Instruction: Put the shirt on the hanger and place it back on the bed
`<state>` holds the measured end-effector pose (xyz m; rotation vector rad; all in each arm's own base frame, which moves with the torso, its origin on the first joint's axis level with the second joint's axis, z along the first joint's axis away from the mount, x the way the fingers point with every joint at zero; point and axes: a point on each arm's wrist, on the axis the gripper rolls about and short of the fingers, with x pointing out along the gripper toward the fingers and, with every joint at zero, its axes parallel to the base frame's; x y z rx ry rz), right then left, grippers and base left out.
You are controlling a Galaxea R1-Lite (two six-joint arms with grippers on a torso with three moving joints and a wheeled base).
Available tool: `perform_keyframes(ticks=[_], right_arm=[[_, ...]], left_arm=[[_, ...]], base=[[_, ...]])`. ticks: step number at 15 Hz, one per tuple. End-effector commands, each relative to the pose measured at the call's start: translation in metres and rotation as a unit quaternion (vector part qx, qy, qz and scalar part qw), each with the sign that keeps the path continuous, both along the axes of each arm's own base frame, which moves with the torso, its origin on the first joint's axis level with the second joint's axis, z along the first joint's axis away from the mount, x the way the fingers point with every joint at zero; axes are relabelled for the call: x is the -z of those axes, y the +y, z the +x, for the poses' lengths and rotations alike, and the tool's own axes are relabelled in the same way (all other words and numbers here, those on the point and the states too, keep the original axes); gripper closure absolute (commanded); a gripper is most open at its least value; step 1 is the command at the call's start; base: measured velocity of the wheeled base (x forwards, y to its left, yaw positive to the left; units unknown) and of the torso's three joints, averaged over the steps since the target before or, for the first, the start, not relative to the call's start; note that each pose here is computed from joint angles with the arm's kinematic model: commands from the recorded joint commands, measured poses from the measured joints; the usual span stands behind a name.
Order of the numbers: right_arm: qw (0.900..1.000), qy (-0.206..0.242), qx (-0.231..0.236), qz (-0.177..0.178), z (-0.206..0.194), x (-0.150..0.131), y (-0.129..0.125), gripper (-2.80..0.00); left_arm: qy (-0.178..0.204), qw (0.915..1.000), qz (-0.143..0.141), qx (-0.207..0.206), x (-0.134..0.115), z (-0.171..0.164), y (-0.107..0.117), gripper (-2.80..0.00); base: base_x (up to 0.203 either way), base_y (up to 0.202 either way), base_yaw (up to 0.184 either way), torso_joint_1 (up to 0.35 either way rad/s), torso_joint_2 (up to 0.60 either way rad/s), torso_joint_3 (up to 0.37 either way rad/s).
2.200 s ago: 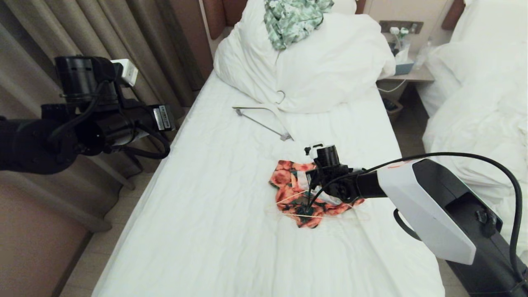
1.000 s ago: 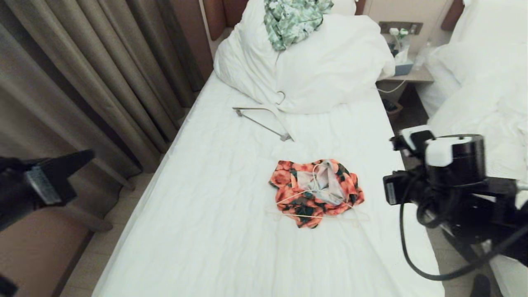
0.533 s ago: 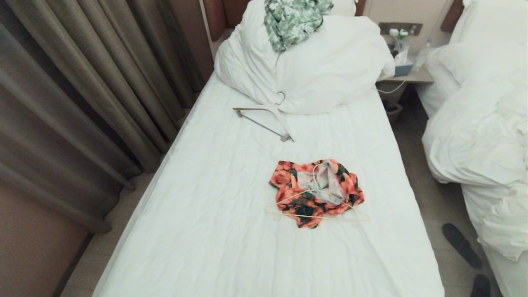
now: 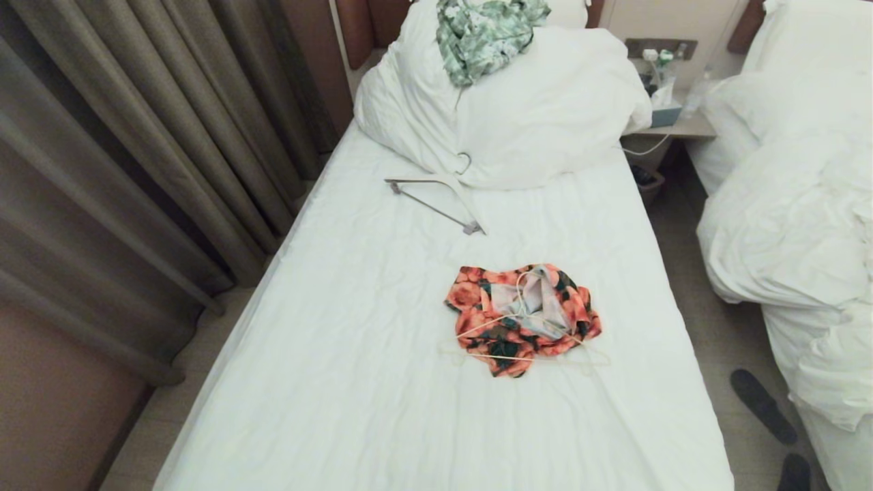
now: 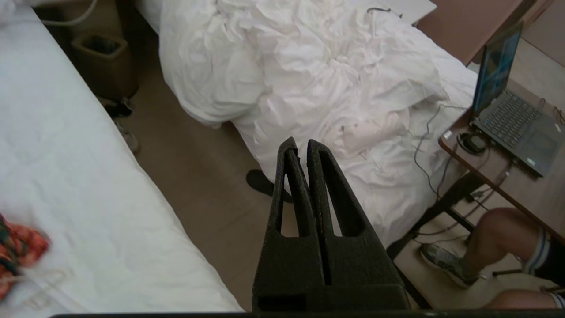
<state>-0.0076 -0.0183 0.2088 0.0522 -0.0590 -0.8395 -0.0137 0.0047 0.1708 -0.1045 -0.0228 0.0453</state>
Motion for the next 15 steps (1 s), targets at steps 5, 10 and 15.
perform_keyframes(ticks=[5,10,15], right_arm=[[1.0,0.0,-0.004,0.005,-0.019,0.064,0.0,0.0],[0.997,-0.011,-0.073,0.001,-0.024,0.089,0.003,0.0],[0.976,-0.017,-0.215,-0.009,-0.021,0.117,0.009,0.0]], left_arm=[[0.029,0.9963,0.022,-0.077,0.029,0.009,0.002,0.0],[0.033,0.9954,0.055,-0.071,0.048,0.001,-0.002,0.0],[0.011,0.9982,0.06,-0.003,0.081,-0.008,-0.004,0.0]], base=[[0.0,0.0,0.0,0.0,0.0,0.0],[0.0,0.0,0.0,0.0,0.0,0.0],[0.0,0.0,0.0,0.0,0.0,0.0]])
